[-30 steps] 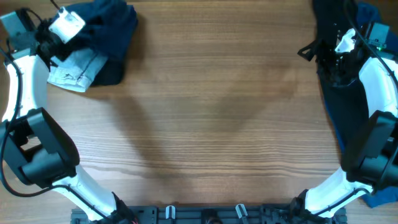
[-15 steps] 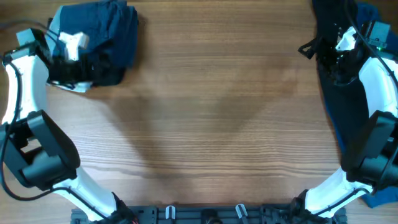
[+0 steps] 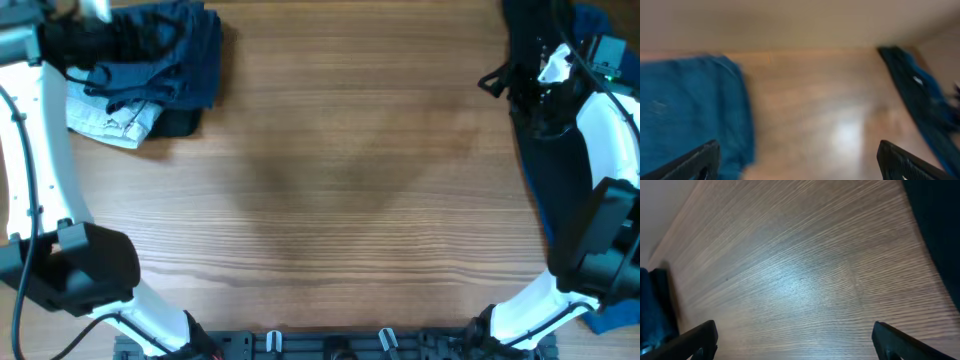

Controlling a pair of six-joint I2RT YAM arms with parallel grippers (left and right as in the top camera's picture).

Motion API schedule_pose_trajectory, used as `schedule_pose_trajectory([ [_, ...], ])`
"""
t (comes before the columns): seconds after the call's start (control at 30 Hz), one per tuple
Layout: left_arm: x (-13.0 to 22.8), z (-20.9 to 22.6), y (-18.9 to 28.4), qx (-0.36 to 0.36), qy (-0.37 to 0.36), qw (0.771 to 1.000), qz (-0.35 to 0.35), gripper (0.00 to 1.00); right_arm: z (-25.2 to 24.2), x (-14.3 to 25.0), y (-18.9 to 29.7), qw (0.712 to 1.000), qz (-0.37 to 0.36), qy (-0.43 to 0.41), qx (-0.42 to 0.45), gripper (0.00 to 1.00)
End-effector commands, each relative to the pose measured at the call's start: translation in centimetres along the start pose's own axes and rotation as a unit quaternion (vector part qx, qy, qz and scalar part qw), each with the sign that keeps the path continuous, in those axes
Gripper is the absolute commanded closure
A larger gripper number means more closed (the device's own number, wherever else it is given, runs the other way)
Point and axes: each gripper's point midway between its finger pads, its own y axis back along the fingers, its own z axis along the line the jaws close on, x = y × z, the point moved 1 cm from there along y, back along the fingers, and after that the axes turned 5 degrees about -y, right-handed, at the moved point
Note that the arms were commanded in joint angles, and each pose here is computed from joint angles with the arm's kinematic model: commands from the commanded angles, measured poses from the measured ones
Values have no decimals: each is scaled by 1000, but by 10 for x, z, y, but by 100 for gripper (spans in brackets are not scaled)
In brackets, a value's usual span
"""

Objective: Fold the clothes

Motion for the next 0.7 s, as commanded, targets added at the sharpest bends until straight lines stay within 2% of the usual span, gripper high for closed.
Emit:
schedule_pose_trajectory([
  [0.0, 0, 29, -24, -58, 17, 998, 8, 0, 20, 12, -12, 999, 15, 33, -11, 0],
  [0.03, 7, 40, -45, -82, 12, 996, 25, 1, 27, 12, -15, 999, 12, 44, -16, 1],
  [0.13, 37, 65, -99, -133, 8, 988, 82, 11, 29, 8, -16, 999, 3, 52, -14, 1],
  [0.2, 54, 72, -126, -138, 10, 985, 108, 17, 23, 5, -16, 999, -5, 52, 4, 0],
  [0.3, 88, 84, -161, -140, 24, 978, 151, 20, 14, 0, -14, 998, -14, 55, 21, 1],
  [0.37, 114, 99, -174, -163, 58, 968, 182, 20, 11, -2, -12, 998, -17, 56, 23, 0],
  [0.47, 139, 100, -182, -159, 88, 960, 215, 20, 4, -6, -8, 998, -22, 49, 25, 1],
  [0.67, 148, 81, -193, -145, 79, 957, 236, 20, 0, -8, -6, 998, -24, 44, 27, 1],
])
